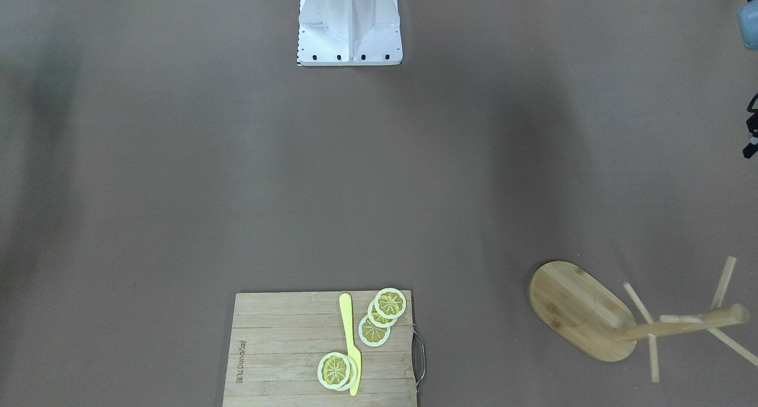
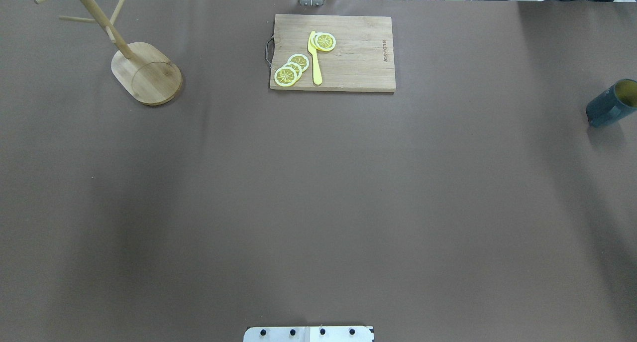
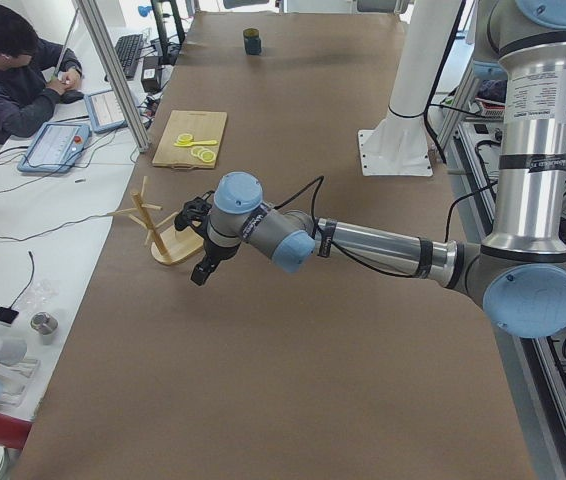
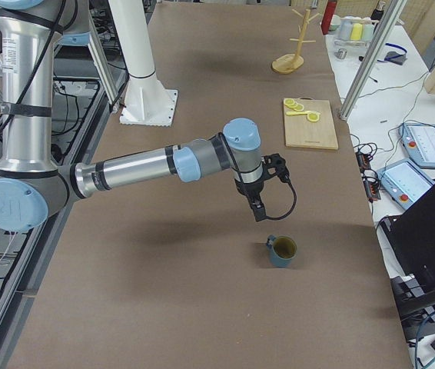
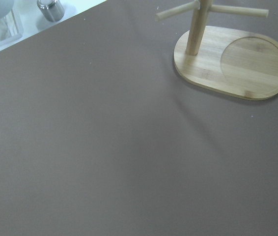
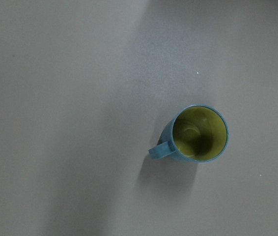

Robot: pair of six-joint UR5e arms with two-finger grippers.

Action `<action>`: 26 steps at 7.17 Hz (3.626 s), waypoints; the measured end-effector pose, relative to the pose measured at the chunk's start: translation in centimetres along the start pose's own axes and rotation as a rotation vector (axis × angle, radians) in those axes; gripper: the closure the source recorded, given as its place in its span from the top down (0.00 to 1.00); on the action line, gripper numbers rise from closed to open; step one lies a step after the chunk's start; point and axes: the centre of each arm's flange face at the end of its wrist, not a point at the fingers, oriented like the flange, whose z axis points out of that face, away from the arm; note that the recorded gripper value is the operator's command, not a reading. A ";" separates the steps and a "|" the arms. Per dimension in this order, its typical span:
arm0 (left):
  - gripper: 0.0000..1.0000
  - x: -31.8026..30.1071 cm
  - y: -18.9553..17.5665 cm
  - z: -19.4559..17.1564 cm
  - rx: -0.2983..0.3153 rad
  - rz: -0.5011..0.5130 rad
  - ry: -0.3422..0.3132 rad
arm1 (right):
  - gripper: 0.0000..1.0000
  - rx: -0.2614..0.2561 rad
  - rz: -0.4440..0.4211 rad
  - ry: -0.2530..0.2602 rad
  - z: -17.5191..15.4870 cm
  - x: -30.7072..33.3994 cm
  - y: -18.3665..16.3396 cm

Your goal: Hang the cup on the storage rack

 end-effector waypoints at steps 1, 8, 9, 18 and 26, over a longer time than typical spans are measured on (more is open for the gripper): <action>0.99 -0.2 0.2 0.1 0.007 0.008 -0.001 | 1.00 0.027 -0.017 -0.014 0.5 0.2 0.6; 0.99 -0.7 1.2 0.7 0.017 0.016 -0.004 | 0.99 0.026 -0.069 -0.053 7.5 -2.6 1.4; 0.99 -0.7 1.3 0.7 0.017 0.015 -0.004 | 0.98 0.046 -0.085 -0.056 8.9 -1.6 2.0; 0.99 -1.1 2.6 1.1 0.007 0.008 -0.003 | 0.95 0.269 -0.101 -0.102 17.0 -0.2 3.5; 0.99 -1.3 2.8 1.4 0.013 0.012 -0.003 | 0.94 0.332 -0.101 -0.106 20.0 -0.2 5.1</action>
